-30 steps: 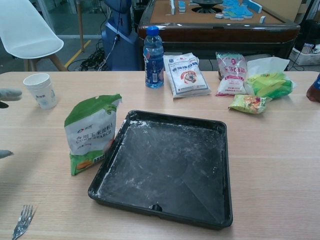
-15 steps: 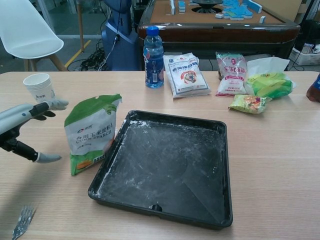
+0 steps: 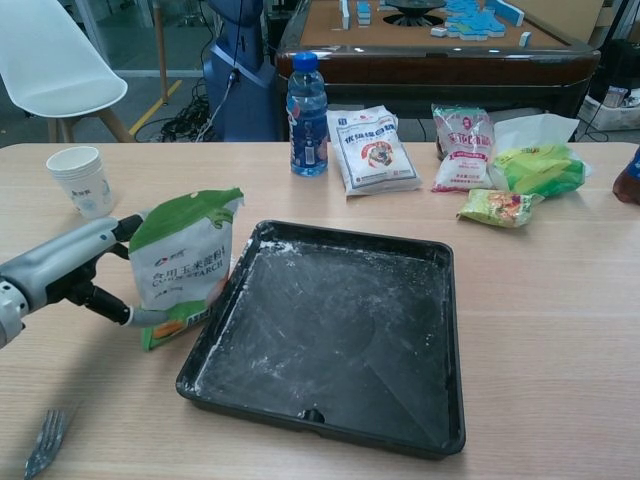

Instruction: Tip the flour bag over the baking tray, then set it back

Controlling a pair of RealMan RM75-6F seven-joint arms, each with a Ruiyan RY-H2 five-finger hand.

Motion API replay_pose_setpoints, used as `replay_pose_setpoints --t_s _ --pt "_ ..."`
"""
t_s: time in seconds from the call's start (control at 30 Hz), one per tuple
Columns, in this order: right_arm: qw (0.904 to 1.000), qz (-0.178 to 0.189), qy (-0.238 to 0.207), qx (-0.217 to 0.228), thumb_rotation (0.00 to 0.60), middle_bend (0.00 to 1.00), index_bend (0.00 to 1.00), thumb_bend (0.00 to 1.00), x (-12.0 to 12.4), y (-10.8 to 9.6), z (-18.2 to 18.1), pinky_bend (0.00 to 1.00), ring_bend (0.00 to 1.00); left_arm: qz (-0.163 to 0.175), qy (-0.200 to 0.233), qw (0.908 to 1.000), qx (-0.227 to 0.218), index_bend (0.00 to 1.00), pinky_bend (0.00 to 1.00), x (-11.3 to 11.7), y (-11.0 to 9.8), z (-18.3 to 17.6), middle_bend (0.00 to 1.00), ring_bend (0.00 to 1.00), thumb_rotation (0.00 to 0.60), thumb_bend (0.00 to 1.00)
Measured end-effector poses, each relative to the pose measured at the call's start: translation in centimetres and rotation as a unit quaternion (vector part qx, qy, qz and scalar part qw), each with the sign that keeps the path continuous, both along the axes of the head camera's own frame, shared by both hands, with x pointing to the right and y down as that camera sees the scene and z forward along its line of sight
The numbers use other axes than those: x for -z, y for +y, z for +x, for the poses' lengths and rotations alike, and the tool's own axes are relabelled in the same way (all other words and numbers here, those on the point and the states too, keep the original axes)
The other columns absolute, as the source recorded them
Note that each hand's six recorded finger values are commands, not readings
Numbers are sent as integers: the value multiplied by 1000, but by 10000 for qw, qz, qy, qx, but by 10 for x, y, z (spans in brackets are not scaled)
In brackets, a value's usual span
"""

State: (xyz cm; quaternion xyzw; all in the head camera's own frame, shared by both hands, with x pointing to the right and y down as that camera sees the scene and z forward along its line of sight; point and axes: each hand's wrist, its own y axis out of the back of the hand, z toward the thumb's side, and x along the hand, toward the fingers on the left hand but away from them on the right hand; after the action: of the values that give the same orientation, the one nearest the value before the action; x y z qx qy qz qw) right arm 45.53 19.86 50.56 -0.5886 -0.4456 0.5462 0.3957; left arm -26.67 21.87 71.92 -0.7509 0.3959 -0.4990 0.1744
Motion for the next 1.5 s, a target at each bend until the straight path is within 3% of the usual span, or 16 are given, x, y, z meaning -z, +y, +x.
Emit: replay_pose_setpoints --t_s 0.47,0.87,1.03,1.37,1.5 --pt "9999 -19 44 -112 600 315 325 155 1 4 7 268 164 2 -203 9998 21 15 305 -24 -6 17 92 215 600 129" --pt "9998 -66 64 -176 600 315 325 155 -1 6 10 268 164 111 -277 9996 9 326 589 -35 -8 18 328 420 600 130" --pt "9998 -75 67 -193 600 315 325 155 -1 5 11 268 164 210 -262 9994 36 456 649 -39 -13 16 419 473 600 130" --pt "9998 -101 47 -189 600 315 325 155 -4 5 10 268 164 302 -230 9992 -78 580 805 -38 -25 4 655 623 600 136" --pt "9998 -93 29 -166 600 315 325 156 -4 4 8 268 163 383 -121 9992 -72 614 856 -36 -31 0 724 679 600 218"
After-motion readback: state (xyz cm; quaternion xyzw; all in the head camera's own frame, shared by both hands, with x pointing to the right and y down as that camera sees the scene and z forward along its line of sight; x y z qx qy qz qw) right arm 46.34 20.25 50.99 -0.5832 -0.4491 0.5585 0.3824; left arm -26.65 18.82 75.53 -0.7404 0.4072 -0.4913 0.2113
